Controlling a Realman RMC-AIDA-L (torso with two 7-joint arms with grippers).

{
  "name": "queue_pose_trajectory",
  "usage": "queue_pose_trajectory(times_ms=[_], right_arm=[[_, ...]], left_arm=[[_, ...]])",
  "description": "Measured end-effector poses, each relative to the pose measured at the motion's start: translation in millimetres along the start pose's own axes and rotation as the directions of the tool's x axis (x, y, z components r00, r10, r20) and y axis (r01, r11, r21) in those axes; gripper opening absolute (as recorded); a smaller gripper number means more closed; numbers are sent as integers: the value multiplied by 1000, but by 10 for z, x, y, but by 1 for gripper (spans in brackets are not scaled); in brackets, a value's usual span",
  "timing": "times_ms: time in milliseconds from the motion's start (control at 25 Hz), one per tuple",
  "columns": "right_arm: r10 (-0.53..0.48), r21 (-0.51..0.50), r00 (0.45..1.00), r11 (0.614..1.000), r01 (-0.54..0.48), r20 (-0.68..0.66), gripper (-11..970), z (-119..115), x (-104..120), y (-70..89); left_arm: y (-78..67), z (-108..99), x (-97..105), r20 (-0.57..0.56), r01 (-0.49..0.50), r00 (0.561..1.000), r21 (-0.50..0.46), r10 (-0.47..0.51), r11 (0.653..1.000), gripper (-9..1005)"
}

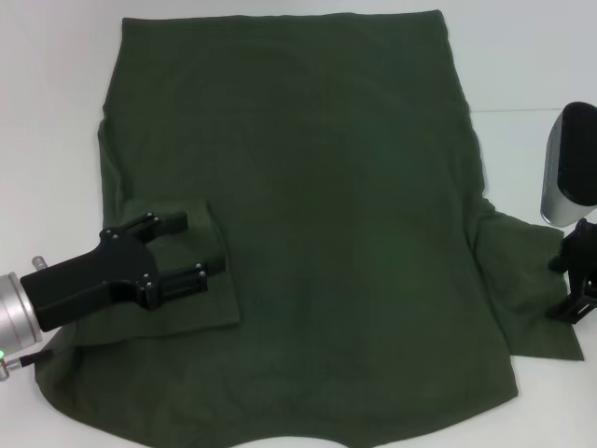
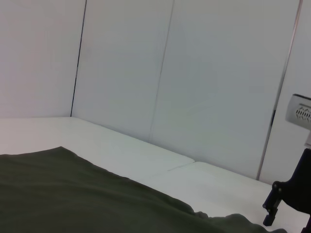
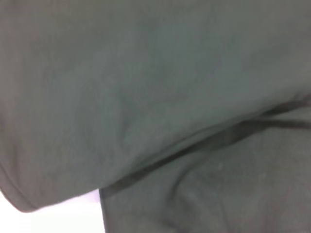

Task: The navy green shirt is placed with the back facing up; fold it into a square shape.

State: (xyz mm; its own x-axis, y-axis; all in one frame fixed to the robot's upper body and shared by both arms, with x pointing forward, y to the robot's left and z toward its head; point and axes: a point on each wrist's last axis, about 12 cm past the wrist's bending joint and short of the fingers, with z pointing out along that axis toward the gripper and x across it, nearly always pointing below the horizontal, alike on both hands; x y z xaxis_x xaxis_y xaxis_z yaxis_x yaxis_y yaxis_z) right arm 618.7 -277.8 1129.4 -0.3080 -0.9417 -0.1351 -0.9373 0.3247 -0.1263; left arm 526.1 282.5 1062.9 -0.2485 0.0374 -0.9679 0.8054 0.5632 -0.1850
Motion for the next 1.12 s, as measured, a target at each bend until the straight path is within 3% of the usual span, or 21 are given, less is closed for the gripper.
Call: queue_pose_trajectory(times_ms=[80, 160, 840, 1120], right_arm=[[-2, -2, 1000, 1000, 2, -7, 827, 33, 9, 5], [-4, 1, 1000, 1000, 4, -8, 746, 44, 14, -3], [-10, 16, 1000, 1000, 10, -5, 397, 92, 3, -18], [-24, 10, 1000, 1000, 24, -15, 389, 97, -38, -2]], left_arm=[[1, 0, -1, 3, 2, 1000, -2, -2, 1000, 875], [0, 3, -3, 7, 4, 1000, -3, -4, 1000, 876], [14, 33, -43, 15, -3, 1000, 0, 3, 1000, 876], [19, 36, -54, 15, -8, 1000, 0, 8, 1000, 875]])
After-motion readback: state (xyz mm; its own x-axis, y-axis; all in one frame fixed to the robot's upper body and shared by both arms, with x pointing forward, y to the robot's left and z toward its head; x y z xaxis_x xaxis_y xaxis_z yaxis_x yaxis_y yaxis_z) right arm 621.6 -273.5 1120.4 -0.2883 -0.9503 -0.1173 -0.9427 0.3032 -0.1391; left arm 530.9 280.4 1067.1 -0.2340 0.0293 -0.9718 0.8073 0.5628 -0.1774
